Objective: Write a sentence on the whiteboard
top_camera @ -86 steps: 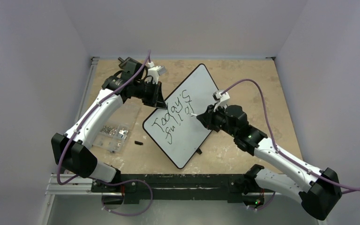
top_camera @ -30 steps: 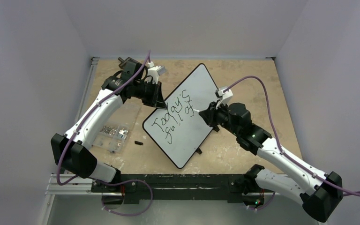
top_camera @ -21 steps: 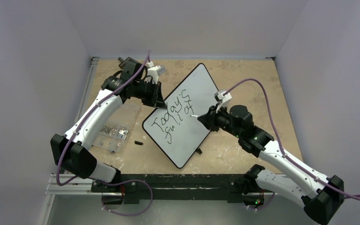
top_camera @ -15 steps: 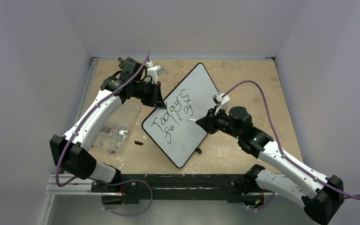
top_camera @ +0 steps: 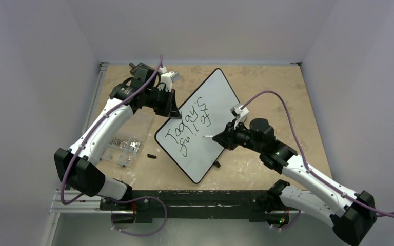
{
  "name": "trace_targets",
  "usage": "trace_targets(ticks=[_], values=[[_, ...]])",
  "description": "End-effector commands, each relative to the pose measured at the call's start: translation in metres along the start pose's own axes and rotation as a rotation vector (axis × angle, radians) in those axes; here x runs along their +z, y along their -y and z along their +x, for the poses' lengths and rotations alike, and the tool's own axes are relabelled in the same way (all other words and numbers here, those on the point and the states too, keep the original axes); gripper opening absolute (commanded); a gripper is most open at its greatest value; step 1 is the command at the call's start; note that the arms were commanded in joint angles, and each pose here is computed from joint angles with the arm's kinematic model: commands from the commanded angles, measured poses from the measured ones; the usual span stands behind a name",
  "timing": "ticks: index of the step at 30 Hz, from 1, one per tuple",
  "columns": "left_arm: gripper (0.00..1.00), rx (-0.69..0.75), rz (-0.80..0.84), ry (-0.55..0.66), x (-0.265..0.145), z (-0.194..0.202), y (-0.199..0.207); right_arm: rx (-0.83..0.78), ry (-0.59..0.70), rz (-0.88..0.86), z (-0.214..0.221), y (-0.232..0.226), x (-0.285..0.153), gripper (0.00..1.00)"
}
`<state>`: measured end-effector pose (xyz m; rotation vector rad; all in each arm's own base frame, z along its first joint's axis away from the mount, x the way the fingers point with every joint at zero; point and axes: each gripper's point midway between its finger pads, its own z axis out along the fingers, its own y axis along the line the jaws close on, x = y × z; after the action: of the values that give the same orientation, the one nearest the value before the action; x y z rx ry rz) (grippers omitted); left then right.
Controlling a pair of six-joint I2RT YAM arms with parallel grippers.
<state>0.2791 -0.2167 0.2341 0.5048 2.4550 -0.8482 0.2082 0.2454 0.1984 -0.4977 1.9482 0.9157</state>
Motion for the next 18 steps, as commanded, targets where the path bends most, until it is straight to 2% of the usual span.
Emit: trace_targets(ticks=[1, 18], values=[[0.0, 0.039, -0.23, 0.095, -0.017, -0.019, -0.045, 0.003, 0.029, -0.042, -0.005, -0.007, 0.001, 0.0], [0.0, 0.015, -0.253, 0.114, -0.021, -0.023, -0.054, 0.018, -0.002, -0.079, 0.008, -0.013, 0.003, 0.0]])
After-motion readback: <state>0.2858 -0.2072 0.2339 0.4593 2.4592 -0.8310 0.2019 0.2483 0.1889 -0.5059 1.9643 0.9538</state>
